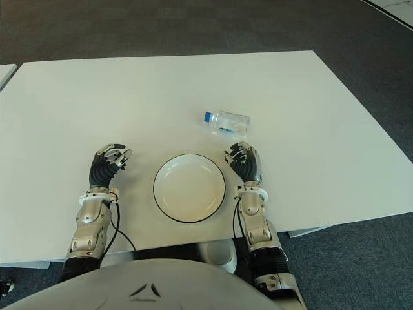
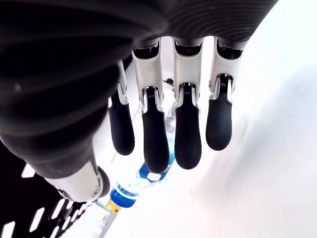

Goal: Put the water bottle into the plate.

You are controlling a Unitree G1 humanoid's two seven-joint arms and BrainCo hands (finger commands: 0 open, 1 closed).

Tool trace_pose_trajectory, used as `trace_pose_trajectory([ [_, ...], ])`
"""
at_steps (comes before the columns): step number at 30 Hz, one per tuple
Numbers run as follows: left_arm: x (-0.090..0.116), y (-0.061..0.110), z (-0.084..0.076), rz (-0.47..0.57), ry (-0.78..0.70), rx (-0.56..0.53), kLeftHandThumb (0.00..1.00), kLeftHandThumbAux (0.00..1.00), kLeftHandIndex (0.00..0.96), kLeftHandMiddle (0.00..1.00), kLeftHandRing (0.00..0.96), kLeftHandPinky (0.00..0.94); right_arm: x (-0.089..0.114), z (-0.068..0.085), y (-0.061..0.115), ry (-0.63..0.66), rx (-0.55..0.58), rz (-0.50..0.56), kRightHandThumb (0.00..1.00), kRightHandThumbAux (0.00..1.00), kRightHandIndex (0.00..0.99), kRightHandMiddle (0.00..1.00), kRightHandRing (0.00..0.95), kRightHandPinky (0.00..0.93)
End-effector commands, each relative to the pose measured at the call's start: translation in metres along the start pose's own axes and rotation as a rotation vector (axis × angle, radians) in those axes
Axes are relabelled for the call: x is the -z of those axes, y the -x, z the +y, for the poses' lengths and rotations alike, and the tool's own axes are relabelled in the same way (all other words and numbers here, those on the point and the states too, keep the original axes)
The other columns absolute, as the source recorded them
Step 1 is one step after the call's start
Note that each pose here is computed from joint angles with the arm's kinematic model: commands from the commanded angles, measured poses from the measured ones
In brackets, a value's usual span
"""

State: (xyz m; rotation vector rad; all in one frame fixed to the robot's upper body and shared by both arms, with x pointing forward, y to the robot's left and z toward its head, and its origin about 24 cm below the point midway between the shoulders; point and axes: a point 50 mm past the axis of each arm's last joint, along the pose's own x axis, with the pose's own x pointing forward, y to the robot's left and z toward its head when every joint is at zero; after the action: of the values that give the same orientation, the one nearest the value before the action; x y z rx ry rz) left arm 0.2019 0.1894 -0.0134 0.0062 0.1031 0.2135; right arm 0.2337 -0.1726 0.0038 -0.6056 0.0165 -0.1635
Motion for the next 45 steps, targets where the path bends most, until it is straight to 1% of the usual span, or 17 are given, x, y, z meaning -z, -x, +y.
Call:
trace_pose_trajectory([
  [1, 0.004, 0.002, 0.0, 0.018, -0.006, 0.002, 0.708, 0.715, 0.437, 0.718, 0.704, 0.684, -0.006, 0.0, -0.008, 0.081, 0.001, -0.032, 0.699, 0.735, 0.423, 0.551, 0.561, 0.528],
  [10, 0.004, 0.002, 0.0, 0.015, -0.014, 0.0, 0.708, 0.715, 0.437, 0.718, 0.704, 0.688, -0.024, -0.007, -0.025, 0.194, 0.015, -0.11, 0.699, 0.736, 0.42, 0.546, 0.566, 0.572],
  [14, 0.004, 0.002, 0.0, 0.013, -0.022, 0.005, 0.707, 0.716, 0.437, 0.724, 0.711, 0.699, -0.029, -0.008, -0.032, 0.231, 0.023, -0.131, 0.701, 0.735, 0.418, 0.596, 0.617, 0.63],
  [15, 0.004, 0.002, 0.0, 0.014, -0.022, 0.005, 0.707, 0.716, 0.437, 0.726, 0.713, 0.699, -0.03, -0.009, -0.033, 0.238, 0.025, -0.136, 0.751, 0.717, 0.422, 0.554, 0.617, 0.63],
  [16, 0.004, 0.002, 0.0, 0.016, -0.021, 0.006, 0.707, 0.716, 0.437, 0.726, 0.713, 0.699, -0.032, -0.009, -0.035, 0.247, 0.03, -0.145, 0.769, 0.711, 0.424, 0.54, 0.617, 0.63],
  [18, 0.004, 0.002, 0.0, 0.017, -0.022, 0.007, 0.707, 0.716, 0.437, 0.727, 0.715, 0.698, -0.037, -0.011, -0.038, 0.261, 0.041, -0.162, 0.796, 0.706, 0.391, 0.528, 0.589, 0.587],
  [20, 0.004, 0.002, 0.0, 0.018, -0.024, 0.007, 0.707, 0.716, 0.437, 0.73, 0.718, 0.704, -0.042, -0.012, -0.041, 0.274, 0.049, -0.177, 0.811, 0.704, 0.375, 0.497, 0.5, 0.487],
  [22, 0.004, 0.002, 0.0, 0.02, -0.023, 0.006, 0.707, 0.716, 0.437, 0.73, 0.717, 0.701, -0.045, -0.013, -0.044, 0.292, 0.05, -0.19, 0.818, 0.701, 0.378, 0.483, 0.454, 0.444],
  [24, 0.004, 0.002, 0.0, 0.021, -0.021, 0.004, 0.708, 0.716, 0.437, 0.728, 0.713, 0.689, -0.048, -0.014, -0.047, 0.308, 0.049, -0.199, 0.744, 0.721, 0.392, 0.357, 0.356, 0.363],
  [28, 0.004, 0.002, 0.0, 0.022, -0.015, 0.001, 0.708, 0.716, 0.437, 0.723, 0.707, 0.679, -0.053, -0.018, -0.055, 0.37, 0.041, -0.224, 0.704, 0.73, 0.398, 0.239, 0.241, 0.266],
  [29, 0.004, 0.002, 0.0, 0.022, -0.014, 0.0, 0.708, 0.715, 0.437, 0.721, 0.705, 0.679, -0.054, -0.019, -0.058, 0.389, 0.039, -0.231, 0.612, 0.746, 0.293, 0.19, 0.19, 0.214],
  [30, 0.004, 0.002, 0.0, 0.021, -0.014, -0.001, 0.708, 0.715, 0.437, 0.72, 0.704, 0.679, -0.056, -0.02, -0.062, 0.427, 0.031, -0.24, 0.576, 0.753, 0.255, 0.172, 0.172, 0.195],
  [32, 0.005, 0.002, 0.0, 0.022, -0.016, -0.002, 0.708, 0.715, 0.437, 0.719, 0.704, 0.684, -0.057, -0.023, -0.068, 0.49, 0.013, -0.247, 0.462, 0.749, 0.129, 0.075, 0.072, 0.095],
  [33, 0.005, 0.002, 0.0, 0.022, -0.016, -0.003, 0.708, 0.715, 0.437, 0.719, 0.704, 0.686, -0.057, -0.023, -0.07, 0.515, 0.005, -0.248, 0.435, 0.718, 0.082, 0.048, 0.046, 0.06],
  [36, 0.005, 0.002, 0.0, 0.024, -0.017, -0.003, 0.708, 0.715, 0.437, 0.719, 0.704, 0.684, -0.058, -0.023, -0.074, 0.557, -0.018, -0.239, 0.417, 0.665, 0.033, 0.019, 0.018, 0.024],
  [39, 0.005, 0.002, 0.001, 0.023, -0.016, -0.005, 0.708, 0.715, 0.437, 0.718, 0.702, 0.682, -0.06, -0.021, -0.081, 0.596, -0.036, -0.224, 0.482, 0.527, 0.008, 0.005, 0.004, 0.006],
  [45, 0.005, 0.003, 0.001, 0.022, -0.013, -0.01, 0.708, 0.715, 0.437, 0.719, 0.704, 0.685, -0.064, -0.015, -0.092, 0.636, -0.051, -0.198, 0.573, 0.377, 0.0, 0.0, 0.0, 0.0],
])
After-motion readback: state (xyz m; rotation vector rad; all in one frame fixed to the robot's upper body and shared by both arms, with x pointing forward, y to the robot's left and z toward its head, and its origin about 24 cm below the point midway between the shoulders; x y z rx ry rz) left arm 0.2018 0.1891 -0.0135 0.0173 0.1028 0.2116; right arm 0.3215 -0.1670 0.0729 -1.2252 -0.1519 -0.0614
